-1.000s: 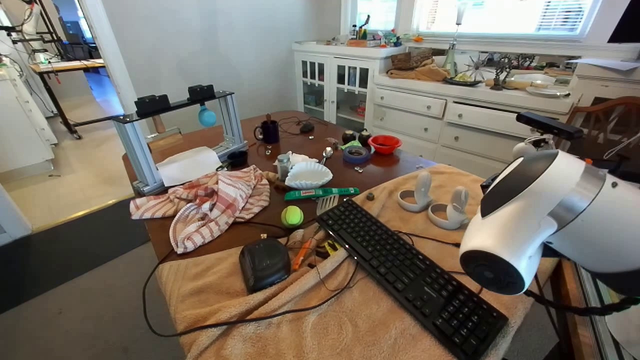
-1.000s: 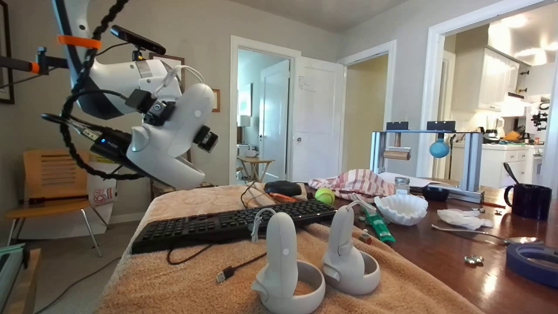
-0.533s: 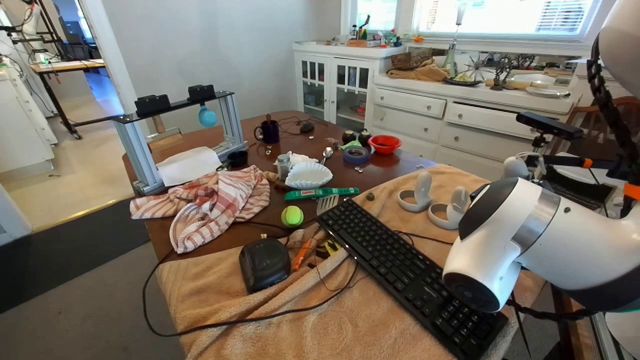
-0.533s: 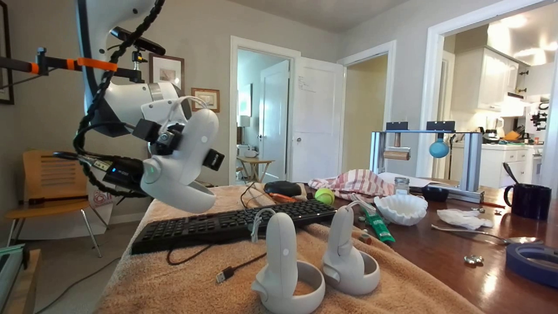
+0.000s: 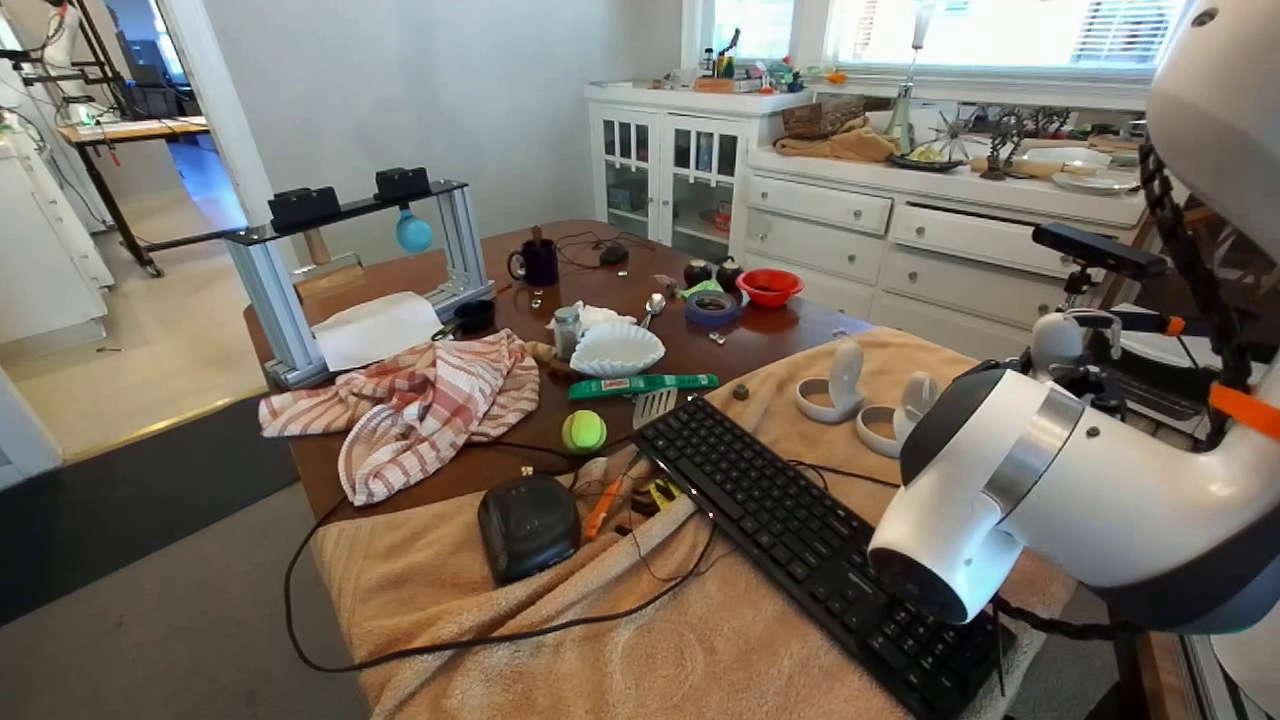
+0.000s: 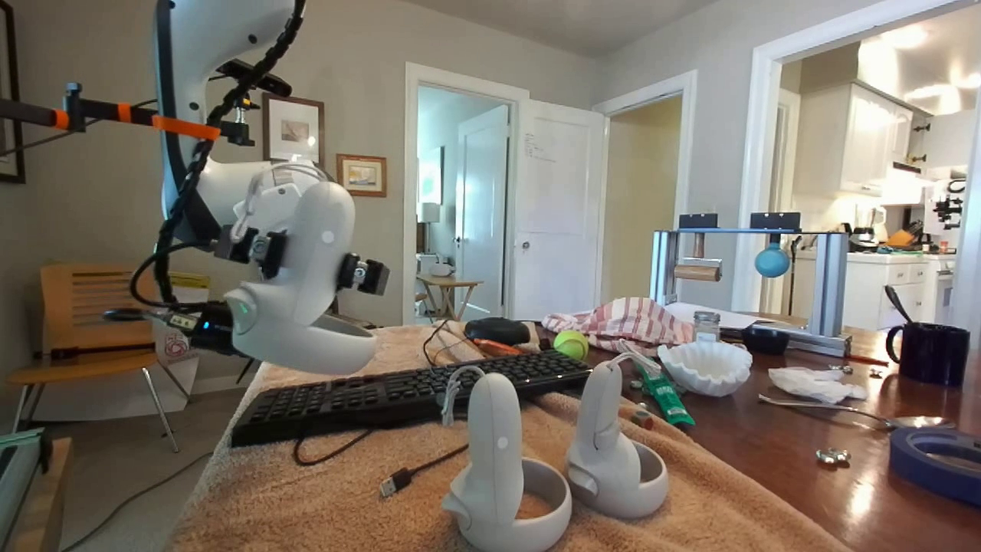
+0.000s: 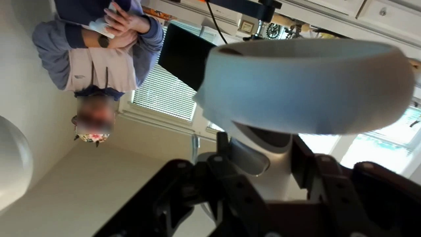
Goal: Move the white game console on the left to the right
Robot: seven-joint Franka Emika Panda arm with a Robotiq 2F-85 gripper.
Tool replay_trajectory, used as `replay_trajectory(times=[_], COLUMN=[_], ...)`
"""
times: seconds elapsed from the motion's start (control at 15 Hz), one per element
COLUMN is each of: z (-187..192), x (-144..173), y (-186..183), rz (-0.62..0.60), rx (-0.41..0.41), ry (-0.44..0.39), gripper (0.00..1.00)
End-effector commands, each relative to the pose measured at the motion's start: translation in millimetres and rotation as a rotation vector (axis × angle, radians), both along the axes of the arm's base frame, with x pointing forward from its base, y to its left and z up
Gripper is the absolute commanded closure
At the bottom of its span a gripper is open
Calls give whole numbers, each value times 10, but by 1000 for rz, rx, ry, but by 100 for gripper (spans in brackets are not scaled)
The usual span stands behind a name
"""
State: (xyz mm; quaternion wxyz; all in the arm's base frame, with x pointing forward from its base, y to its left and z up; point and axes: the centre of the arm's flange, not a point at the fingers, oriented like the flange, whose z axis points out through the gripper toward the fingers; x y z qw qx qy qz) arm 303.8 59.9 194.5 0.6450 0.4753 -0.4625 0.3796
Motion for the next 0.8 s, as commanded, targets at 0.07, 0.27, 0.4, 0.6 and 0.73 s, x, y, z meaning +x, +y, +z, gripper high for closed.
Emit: replay_trajectory(times=[0.07,0.27,0.4,0.6,0.73], z=[-294,-314,-264,-261,-195], x=[-31,91,163,246,318], y=[6,-100,-172,-204,-219], rz=[-79,-76,-80,-96,-88], rx=[-7,24,29,20,2], ry=[-74,-137,-178,-251,-292], gripper=[79,79,79,79,79])
